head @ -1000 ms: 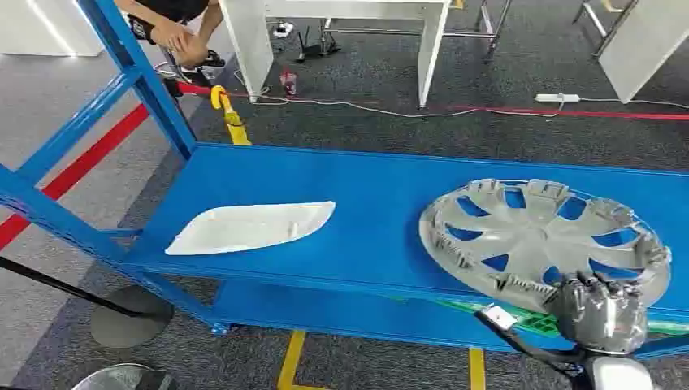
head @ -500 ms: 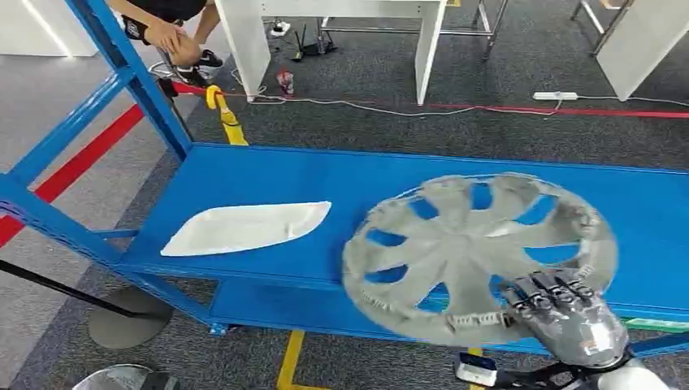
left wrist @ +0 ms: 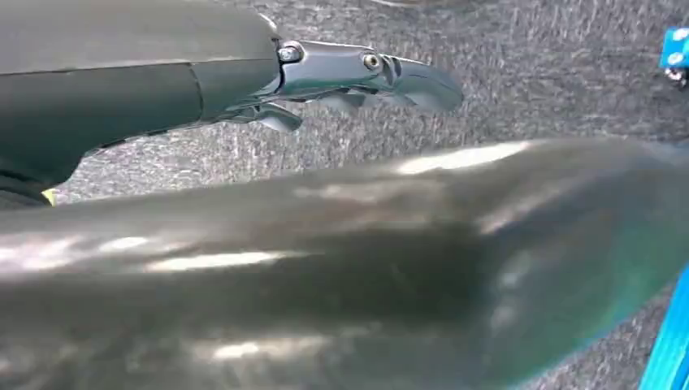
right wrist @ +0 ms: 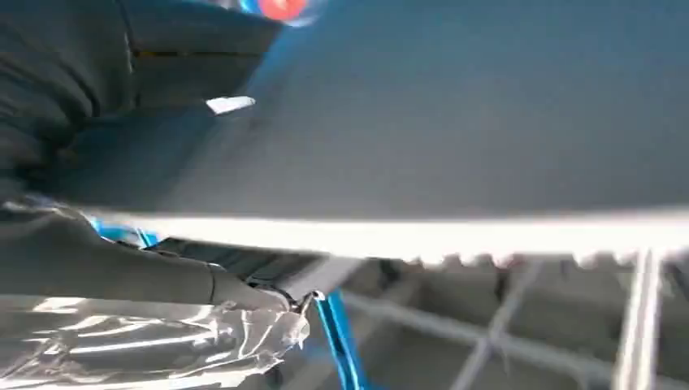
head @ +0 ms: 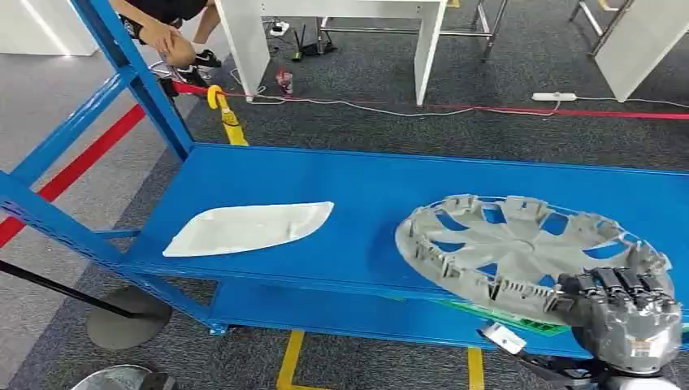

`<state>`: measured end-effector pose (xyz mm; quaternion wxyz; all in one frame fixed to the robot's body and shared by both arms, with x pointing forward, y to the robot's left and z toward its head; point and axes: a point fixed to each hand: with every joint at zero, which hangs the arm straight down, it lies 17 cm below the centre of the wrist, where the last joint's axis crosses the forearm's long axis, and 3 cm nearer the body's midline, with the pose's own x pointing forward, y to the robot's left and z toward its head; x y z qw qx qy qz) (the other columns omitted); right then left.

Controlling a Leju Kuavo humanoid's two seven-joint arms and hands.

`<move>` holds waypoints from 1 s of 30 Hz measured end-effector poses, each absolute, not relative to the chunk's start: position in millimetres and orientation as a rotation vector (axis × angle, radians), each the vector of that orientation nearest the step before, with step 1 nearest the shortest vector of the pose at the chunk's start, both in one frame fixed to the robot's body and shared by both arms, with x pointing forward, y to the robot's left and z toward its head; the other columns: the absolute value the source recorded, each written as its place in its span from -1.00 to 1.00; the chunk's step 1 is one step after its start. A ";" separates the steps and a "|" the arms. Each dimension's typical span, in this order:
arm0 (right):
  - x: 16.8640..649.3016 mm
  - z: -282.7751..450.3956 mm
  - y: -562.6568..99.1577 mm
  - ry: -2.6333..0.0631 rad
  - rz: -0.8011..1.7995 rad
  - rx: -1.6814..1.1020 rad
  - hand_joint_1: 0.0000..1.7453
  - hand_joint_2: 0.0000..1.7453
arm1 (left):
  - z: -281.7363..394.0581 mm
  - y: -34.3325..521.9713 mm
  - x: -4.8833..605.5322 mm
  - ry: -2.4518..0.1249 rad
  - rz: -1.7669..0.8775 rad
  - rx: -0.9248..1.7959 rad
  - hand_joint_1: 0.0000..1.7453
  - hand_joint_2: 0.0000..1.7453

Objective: Take the parts from the cabinet and place them on the table.

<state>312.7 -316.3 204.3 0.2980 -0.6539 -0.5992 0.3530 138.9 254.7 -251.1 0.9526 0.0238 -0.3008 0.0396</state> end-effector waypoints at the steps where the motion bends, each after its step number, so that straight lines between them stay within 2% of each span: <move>1: 313.8 188.6 -321.3 -1.553 0.925 -1.706 1.00 1.00 | -251.2 254.8 138.5 -0.611 0.082 0.048 -1.00 -1.00; 2: 315.0 177.7 -323.1 -1.532 0.926 -1.683 0.94 1.00 | -251.2 254.9 138.3 -0.610 0.083 0.048 -1.00 -1.00; 3: 316.0 169.2 -322.2 -1.523 0.933 -1.662 1.00 1.00 | -251.2 255.0 138.6 -0.610 0.083 0.049 -1.00 -1.00; 10: 329.2 150.1 -340.3 -1.409 0.803 -1.643 1.00 1.00 | -251.4 255.9 138.1 -0.609 0.085 0.050 -1.00 -1.00; 18: 323.3 183.8 -270.8 -1.739 1.100 -1.609 1.00 1.00 | -251.9 256.7 136.2 -0.607 0.085 0.055 -1.00 -1.00; 30: 310.9 264.3 -277.2 -1.778 0.786 -1.758 1.00 1.00 | -251.4 254.8 136.3 -0.611 0.086 0.054 -1.00 -1.00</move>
